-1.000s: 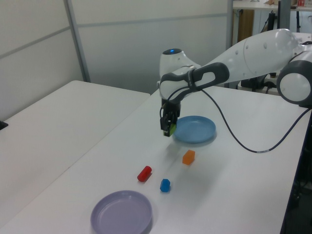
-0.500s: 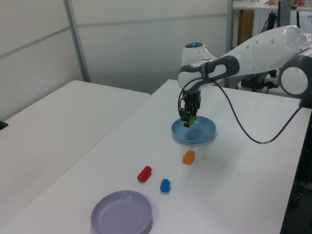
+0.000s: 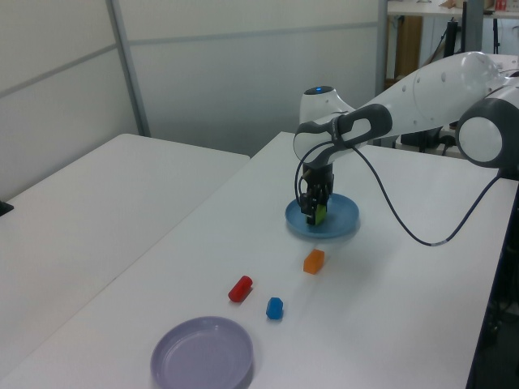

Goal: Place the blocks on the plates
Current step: 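Carry the green block onto the light blue plate and release, then move the gripper to the orange block and grasp it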

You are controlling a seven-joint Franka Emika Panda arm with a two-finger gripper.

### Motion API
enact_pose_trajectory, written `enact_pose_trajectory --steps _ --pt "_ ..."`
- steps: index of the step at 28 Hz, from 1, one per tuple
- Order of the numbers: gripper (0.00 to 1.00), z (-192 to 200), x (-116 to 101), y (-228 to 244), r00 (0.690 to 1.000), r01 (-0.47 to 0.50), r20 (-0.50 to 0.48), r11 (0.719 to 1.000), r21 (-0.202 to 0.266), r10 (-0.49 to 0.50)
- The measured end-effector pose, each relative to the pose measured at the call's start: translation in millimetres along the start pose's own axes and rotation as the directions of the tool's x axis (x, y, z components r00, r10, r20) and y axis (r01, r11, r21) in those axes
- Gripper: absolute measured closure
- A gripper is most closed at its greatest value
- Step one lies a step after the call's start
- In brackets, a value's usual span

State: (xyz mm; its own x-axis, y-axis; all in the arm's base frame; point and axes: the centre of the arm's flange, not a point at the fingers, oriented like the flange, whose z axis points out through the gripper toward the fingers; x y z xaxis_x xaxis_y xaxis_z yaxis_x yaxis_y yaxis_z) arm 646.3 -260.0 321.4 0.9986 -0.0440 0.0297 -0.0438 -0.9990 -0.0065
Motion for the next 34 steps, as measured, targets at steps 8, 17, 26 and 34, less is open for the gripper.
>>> enact_pose_trajectory --steps 8,17,26,34 --pt "0.00 -10.1 1.7 0.1 1.000 0.001 -0.016 1.000 -0.006 -0.001" --pt "0.00 -53.5 -8.9 -27.9 0.997 0.033 0.073 0.999 0.035 -0.036" --pt "0.00 -53.0 -11.0 -123.1 0.973 0.110 0.195 0.991 0.075 -0.123" --pt "0.02 -16.3 -23.2 -145.2 0.958 0.094 0.264 0.992 0.084 -0.113"
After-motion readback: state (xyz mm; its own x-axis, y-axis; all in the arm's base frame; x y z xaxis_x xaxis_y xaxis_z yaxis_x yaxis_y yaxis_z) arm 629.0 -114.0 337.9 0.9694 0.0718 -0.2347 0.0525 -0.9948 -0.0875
